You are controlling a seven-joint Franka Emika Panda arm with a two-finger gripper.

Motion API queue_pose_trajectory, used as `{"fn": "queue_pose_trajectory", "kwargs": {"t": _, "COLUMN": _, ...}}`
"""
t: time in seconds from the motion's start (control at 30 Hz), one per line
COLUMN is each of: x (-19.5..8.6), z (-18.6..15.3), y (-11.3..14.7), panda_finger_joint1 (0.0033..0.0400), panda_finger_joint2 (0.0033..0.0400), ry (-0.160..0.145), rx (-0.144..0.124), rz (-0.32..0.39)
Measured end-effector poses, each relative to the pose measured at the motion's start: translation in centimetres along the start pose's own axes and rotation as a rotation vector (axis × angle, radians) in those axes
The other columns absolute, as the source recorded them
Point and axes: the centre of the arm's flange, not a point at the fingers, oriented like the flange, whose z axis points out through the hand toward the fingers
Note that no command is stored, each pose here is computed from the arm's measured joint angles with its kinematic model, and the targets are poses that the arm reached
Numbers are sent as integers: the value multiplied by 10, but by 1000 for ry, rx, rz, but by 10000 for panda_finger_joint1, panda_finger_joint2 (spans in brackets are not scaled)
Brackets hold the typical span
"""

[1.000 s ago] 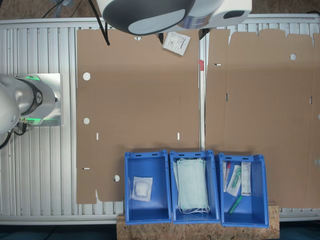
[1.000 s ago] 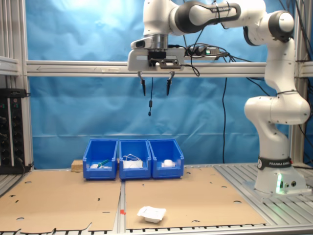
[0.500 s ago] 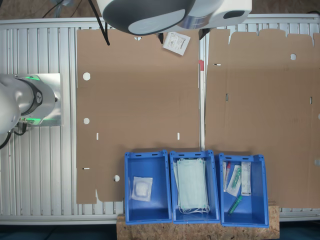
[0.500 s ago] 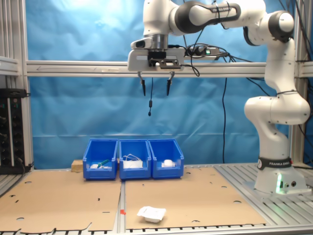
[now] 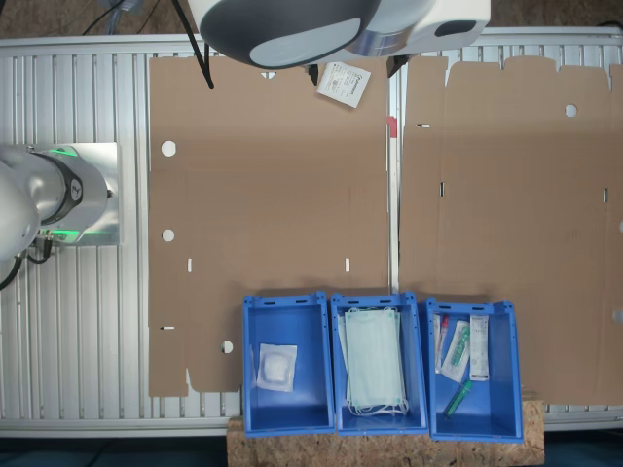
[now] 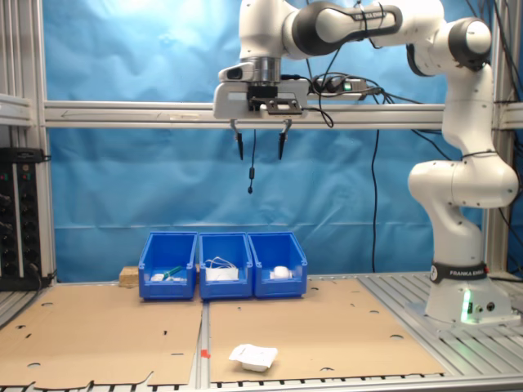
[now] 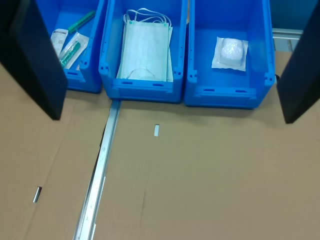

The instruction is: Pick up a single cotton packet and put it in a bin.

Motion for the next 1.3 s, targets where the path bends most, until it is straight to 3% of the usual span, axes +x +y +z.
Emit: {"fn": "queue_pose_trajectory", "kwargs": {"t": 1.3, "x": 6, "z": -1, "y": -9, "panda_finger_joint1": 400, "panda_finger_joint2": 400, "ry": 1, "rx": -1, "rz": -21}}
